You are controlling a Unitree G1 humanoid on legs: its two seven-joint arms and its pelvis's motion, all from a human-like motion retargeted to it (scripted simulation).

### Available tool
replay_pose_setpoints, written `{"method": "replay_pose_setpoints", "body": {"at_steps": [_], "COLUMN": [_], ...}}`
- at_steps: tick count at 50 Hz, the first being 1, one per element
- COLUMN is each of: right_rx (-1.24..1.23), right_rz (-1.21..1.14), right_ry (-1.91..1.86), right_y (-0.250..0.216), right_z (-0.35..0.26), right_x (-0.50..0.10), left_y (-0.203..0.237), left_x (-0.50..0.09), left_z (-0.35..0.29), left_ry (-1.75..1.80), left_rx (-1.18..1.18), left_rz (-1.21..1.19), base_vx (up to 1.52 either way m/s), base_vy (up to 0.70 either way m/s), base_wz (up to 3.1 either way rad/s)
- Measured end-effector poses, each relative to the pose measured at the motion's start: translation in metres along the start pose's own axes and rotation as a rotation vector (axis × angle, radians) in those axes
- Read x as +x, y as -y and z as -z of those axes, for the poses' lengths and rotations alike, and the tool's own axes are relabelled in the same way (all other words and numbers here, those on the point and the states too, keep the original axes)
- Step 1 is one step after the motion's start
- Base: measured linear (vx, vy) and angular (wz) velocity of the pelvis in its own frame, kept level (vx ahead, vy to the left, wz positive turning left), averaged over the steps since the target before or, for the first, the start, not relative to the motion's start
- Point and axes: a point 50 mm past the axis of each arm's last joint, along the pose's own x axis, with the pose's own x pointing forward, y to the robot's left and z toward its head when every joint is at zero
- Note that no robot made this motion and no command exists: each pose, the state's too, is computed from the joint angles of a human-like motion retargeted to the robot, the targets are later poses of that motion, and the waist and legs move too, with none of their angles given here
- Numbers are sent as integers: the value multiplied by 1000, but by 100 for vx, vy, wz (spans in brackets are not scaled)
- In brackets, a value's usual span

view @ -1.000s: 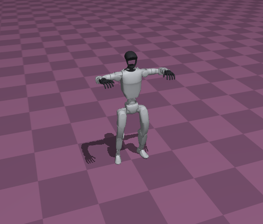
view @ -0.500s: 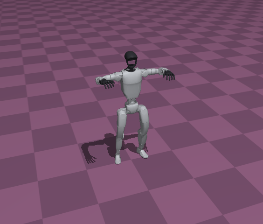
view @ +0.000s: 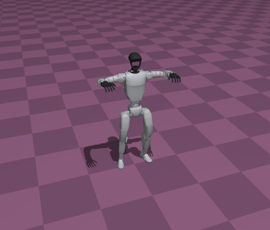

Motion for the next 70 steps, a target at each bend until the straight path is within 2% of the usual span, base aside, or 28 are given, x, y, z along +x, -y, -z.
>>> {"method": "replay_pose_setpoints", "body": {"at_steps": [20, 27, 32, 37, 40, 43, 47, 50, 54, 60, 64, 70], "right_rx": [1, 81, 220, 443, 592, 713, 771, 771, 796, 880, 873, 704], "right_rz": [22, 71, 125, 142, 44, -203, -677, -973, -1102, -1015, -1029, -1121], "right_ry": [12, 7, -102, -338, -509, -681, -860, -966, -1119, -1392, -1496, -1462], "right_y": [1, -10, -43, -118, -186, -261, -344, -379, -392, -387, -384, -379], "right_z": [-1, 4, 28, 57, 61, 52, 25, 1, -23, -44, -52, -42], "right_x": [1, 1, -6, -27, -51, -84, -151, -210, -275, -341, -365, -372], "left_y": [4, 19, 52, 114, 165, 220, 282, 317, 353, 391, 401, 392], "left_x": [-5, -5, -4, -1, -2, -8, -24, -42, -76, -130, -150, -178], "left_z": [0, 22, 56, 63, 48, 19, -26, -52, -70, -81, -69, -30], "left_ry": [6, -75, -253, -411, -475, -509, -488, -482, -607, -852, -975, -1171], "left_rx": [-13, -187, -333, -671, -881, -1026, -1036, -983, -1025, -1038, -934, -788], "left_rz": [-9, -92, -185, -299, -259, -76, 278, 477, 567, 659, 702, 622], "base_vx": [0, 0, -1, -3, 0, 1, 4, 8, 11, 13, 16, 23], "base_vy": [0, 0, 0, -2, -3, -4, -6, -10, -13, -19, -26, -25], "base_wz": [0, 0, 4, 21, 28, 37, 39, 31, 11, 2, 16, -25]}}
